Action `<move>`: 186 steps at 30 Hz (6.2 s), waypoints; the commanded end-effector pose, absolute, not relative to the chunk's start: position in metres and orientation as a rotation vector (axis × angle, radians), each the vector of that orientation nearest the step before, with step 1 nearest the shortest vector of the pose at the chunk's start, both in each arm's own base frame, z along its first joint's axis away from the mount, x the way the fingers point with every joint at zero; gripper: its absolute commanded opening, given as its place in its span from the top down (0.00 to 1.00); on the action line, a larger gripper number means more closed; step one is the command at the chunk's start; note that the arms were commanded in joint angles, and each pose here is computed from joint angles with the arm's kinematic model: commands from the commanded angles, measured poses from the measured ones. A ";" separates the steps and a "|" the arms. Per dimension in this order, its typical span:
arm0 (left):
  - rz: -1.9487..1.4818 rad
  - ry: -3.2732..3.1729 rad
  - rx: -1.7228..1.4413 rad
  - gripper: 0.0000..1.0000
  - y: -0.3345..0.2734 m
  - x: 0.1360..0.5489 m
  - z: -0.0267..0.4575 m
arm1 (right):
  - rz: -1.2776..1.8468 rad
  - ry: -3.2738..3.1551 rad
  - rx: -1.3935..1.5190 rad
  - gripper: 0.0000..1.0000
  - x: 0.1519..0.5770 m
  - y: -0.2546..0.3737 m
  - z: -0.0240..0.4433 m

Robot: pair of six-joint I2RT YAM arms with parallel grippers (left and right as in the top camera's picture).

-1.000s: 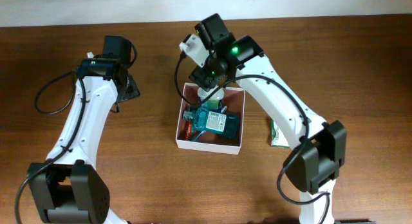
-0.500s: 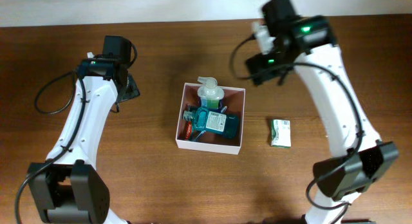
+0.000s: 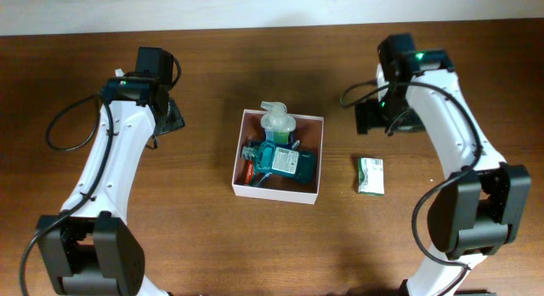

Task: Pack container
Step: 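Move the right gripper to the green Dettol soap bar and grasp it, then lift the Dettol bar and carry it over the box, then lower the Dettol bar into the box and open the right gripper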

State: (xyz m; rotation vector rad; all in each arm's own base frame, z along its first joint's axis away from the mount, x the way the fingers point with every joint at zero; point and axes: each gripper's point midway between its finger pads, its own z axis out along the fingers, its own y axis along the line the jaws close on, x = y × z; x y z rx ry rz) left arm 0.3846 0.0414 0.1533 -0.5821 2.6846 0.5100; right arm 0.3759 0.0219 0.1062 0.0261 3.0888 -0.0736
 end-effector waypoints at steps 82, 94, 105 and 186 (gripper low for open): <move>0.519 2.660 -0.585 0.01 0.044 0.385 0.161 | 0.066 3.014 0.154 0.79 0.389 0.048 0.120; 0.519 2.660 -0.585 0.01 0.044 0.385 0.161 | 0.120 2.944 -0.175 0.78 0.372 0.136 0.183; 0.519 2.660 -0.585 0.01 0.044 0.385 0.161 | 0.166 2.928 -0.449 0.78 0.334 0.213 0.182; 0.518 2.660 -0.584 0.01 0.044 0.385 0.161 | 0.114 2.508 -1.531 0.28 0.320 0.270 0.044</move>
